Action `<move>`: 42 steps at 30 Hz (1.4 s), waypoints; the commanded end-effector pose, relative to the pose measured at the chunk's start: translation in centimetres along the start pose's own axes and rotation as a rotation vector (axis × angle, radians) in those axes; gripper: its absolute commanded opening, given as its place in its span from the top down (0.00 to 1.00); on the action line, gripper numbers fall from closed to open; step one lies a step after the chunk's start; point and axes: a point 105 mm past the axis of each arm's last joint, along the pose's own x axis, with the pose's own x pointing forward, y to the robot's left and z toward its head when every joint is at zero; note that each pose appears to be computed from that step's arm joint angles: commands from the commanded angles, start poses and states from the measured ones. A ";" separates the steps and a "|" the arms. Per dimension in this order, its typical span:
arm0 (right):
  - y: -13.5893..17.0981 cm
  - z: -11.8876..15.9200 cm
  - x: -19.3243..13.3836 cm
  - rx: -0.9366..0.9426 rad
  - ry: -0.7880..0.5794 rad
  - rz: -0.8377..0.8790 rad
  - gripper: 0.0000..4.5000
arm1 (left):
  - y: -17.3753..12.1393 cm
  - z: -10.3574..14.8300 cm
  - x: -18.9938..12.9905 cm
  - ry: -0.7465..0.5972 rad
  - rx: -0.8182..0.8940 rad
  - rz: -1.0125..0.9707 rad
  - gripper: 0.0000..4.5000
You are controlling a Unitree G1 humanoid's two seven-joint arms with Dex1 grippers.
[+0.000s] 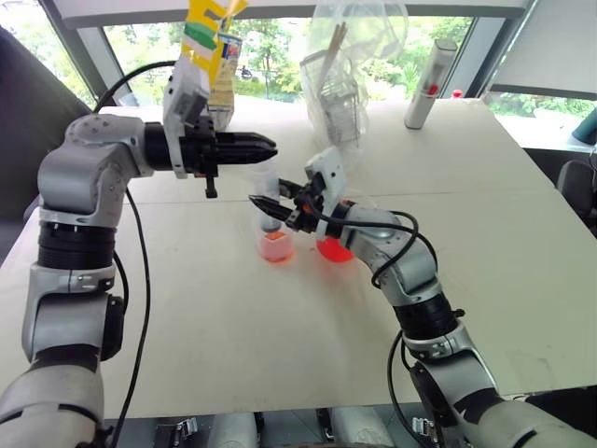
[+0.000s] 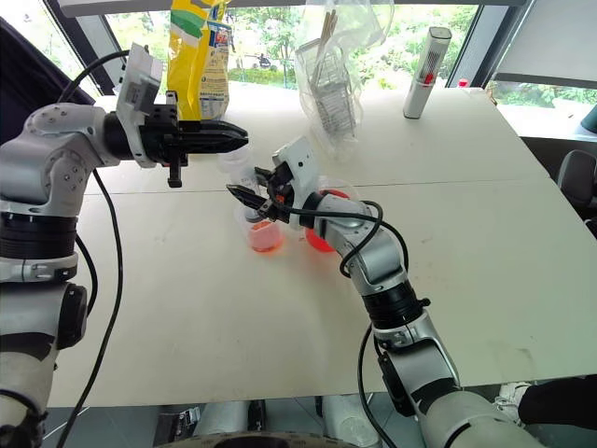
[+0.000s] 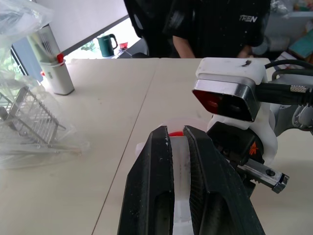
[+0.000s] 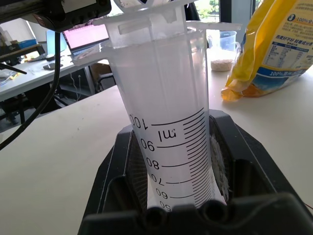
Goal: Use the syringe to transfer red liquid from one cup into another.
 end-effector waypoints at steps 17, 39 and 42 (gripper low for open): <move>-0.3 6.0 -1.0 -0.075 -0.211 -0.050 0.69 | 2.8 -0.4 -4.2 0.049 -0.040 0.133 0.01; -14.3 12.7 -12.0 0.268 0.377 -0.620 0.69 | -0.4 -4.6 -1.6 0.094 -0.034 -0.008 0.01; -14.6 9.3 -14.1 0.337 0.574 -0.649 0.69 | -0.8 -4.7 -1.5 0.097 -0.034 -0.023 0.01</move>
